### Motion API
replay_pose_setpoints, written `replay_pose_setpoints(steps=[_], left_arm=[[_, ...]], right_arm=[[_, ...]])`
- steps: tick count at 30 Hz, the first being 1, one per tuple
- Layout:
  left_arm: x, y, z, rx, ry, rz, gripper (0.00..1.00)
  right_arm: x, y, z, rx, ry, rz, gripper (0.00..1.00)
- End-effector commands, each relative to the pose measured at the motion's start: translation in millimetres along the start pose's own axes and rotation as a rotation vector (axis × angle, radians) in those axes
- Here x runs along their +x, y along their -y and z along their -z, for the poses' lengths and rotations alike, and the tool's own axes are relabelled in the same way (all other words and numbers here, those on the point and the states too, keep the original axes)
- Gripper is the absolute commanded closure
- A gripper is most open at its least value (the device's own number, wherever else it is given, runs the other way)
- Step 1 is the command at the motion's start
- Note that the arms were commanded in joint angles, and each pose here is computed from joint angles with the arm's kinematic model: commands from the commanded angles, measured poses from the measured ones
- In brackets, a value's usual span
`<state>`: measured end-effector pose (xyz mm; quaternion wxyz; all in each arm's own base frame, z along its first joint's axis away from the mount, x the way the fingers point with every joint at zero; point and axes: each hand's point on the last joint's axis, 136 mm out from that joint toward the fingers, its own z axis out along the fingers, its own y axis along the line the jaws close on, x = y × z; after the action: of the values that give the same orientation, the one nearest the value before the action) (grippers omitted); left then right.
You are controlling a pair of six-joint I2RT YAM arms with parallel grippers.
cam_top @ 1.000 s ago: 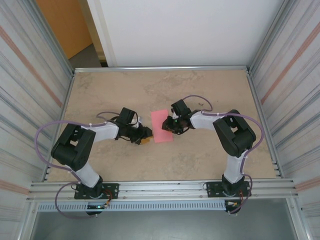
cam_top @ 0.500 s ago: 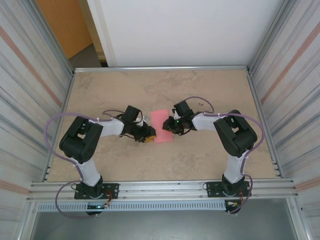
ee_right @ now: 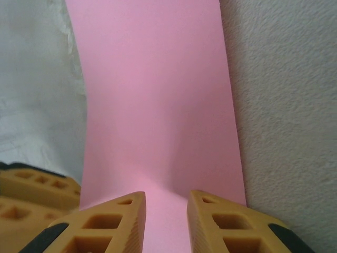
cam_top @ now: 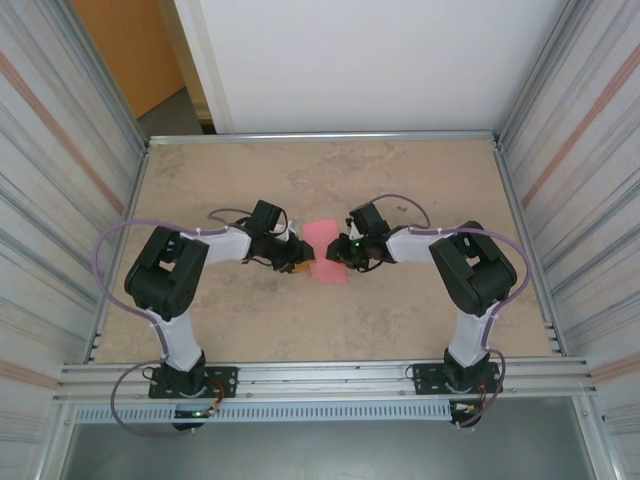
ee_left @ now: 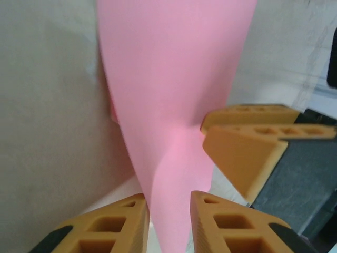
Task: Fold a paper plane with a square sheet of paper (pick it up from the middle)
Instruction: Third fold the triangle at the center of the table.
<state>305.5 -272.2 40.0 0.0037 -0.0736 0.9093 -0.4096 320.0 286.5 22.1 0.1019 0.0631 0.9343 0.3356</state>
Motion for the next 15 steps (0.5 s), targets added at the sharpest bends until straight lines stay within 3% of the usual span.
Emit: replay_pose_setpoints(steps=[1, 11, 15], left_arm=[[-5.6, -2.5, 0.3, 0.007, -0.028, 0.023, 0.75], [-9.2, 0.9, -3.4, 0.016, -0.049, 0.044, 0.88], [-10.2, 4.0, -2.5, 0.024, -0.047, 0.044, 0.96]], right_arm=[[18.9, 35.6, 1.0, 0.109, -0.052, -0.037, 0.72], [2.4, 9.3, 11.1, 0.030, -0.002, 0.018, 0.66], [-9.7, -8.5, 25.4, -0.008, 0.058, 0.082, 0.58]])
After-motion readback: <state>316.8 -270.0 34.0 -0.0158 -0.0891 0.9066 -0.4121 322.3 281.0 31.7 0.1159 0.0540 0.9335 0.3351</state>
